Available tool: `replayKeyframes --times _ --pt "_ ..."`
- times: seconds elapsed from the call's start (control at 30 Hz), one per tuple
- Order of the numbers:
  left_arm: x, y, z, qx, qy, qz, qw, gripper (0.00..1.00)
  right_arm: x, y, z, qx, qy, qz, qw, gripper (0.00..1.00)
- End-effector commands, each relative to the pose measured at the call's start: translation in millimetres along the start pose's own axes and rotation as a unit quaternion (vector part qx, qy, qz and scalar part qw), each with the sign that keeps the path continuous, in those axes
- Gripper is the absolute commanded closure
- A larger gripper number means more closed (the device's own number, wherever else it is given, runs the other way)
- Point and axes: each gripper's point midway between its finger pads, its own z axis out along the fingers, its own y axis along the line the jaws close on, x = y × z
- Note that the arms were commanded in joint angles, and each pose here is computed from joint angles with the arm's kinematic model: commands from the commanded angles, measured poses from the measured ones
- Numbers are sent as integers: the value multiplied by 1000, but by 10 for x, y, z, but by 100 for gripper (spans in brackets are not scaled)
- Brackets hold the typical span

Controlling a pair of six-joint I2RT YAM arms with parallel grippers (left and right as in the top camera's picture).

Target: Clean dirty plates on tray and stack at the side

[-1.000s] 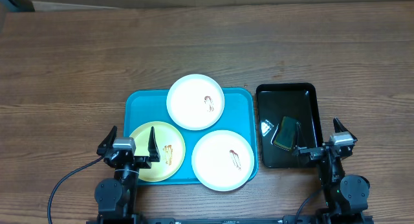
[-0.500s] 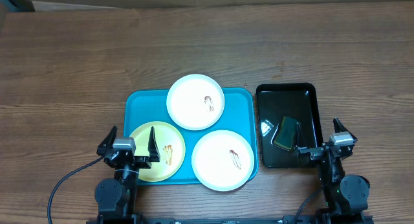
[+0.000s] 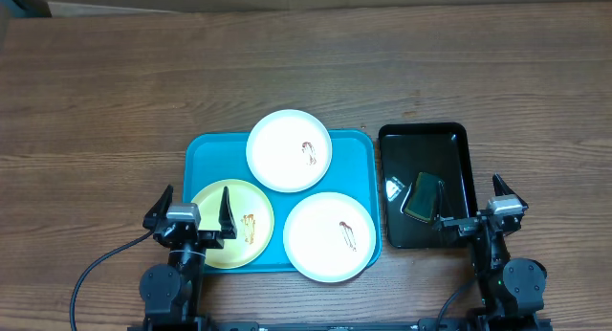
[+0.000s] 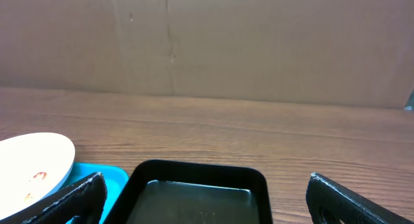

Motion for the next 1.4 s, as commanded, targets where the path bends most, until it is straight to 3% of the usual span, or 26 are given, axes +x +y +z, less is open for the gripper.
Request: replayKeyframes --times 0.0,0.17,0.27,0.37,0.53,0.63,0.7,0.83,0.97,1.1,1.23,1.37 --pt "-423 -248 -110 69 -36 -24 997 0 16 -6 1 0 -2 -1 1000 0" --pt "-1246 -348 -394 88 -66 -43 993 0 14 -5 1 0 -3 -1 1000 0" --pt "-1654 -457 -483 113 -30 -58 991 0 15 -3 1 0 -2 0 1000 0" --pt "-2048 -731 -497 188 40 -71 979 0 15 -3 1 0 -2 0 1000 0" --pt "-2430 -1029 -452 268 194 -132 934 0 17 0 2 -1 -2 42 999 0" --pt "-2617 -1159 -360 309 241 -164 905 0 -46 30 -2 -11 -11 122 992 0" --pt "-2686 -1269 -344 348 262 -184 881 0 -195 133 -35 -43 -21 120 992 0" --pt "-2609 -1302 -153 362 298 -210 858 0 -814 172 -206 -58 -57 116 990 0" --pt "-2204 -1150 85 297 376 -231 847 0 -1552 169 -321 -54 -30 108 992 0" --pt "-1778 -981 136 221 462 -240 825 0 -1879 152 -144 -41 84 90 992 0" --pt "-1457 -875 76 165 529 -218 803 0 -1916 149 85 -29 249 92 964 0" --pt "-1250 -949 -110 168 575 -167 783 18 -1779 260 242 -47 394 113 911 0"
